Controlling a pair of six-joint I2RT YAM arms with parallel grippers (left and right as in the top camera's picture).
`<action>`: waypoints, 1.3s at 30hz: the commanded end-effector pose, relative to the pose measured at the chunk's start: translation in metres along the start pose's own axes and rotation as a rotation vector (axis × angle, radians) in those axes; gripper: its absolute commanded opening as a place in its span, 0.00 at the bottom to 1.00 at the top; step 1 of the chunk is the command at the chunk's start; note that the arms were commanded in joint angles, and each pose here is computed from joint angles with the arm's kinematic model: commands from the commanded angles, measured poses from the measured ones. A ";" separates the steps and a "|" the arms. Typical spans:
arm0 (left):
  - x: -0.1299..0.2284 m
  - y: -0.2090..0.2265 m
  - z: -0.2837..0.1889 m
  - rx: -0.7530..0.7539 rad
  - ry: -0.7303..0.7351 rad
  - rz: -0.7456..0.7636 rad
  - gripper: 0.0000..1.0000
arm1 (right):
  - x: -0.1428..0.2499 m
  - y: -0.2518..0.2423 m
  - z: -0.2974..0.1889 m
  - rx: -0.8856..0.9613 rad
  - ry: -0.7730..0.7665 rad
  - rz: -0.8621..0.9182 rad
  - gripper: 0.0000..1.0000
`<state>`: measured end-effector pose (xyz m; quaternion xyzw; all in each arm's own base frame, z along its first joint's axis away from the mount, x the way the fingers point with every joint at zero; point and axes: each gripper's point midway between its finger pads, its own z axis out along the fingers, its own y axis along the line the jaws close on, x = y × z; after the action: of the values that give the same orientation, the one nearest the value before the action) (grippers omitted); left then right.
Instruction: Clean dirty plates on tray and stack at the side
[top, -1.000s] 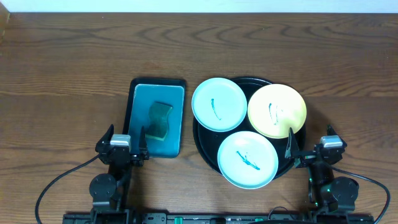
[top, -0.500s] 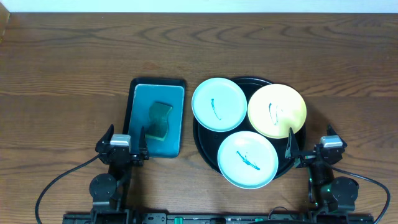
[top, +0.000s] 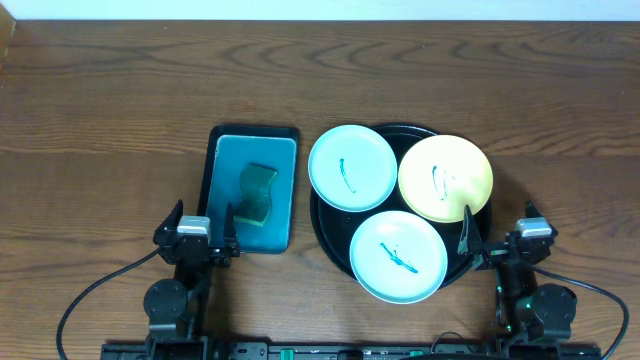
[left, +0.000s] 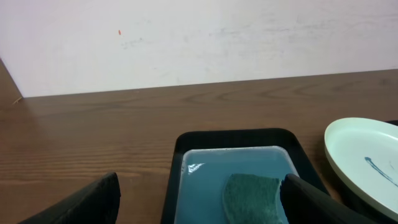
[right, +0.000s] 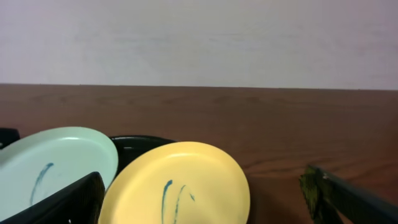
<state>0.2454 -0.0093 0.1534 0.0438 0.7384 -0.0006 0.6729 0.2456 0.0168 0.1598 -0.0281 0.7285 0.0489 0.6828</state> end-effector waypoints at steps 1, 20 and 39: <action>0.013 -0.004 0.000 0.026 0.045 0.007 0.83 | 0.001 0.004 0.000 -0.017 0.004 0.102 0.99; -0.014 -0.003 -0.001 0.021 0.241 -0.179 0.83 | -0.013 0.003 0.009 0.005 0.271 0.158 0.99; -0.036 -0.012 0.016 0.079 0.819 -0.251 0.83 | -0.019 0.000 0.035 0.045 0.709 0.225 0.99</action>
<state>0.2583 -0.0195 0.1746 -0.0253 0.9437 -0.0749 0.3212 0.2752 0.0166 0.1629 0.0568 0.9219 0.0892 0.3727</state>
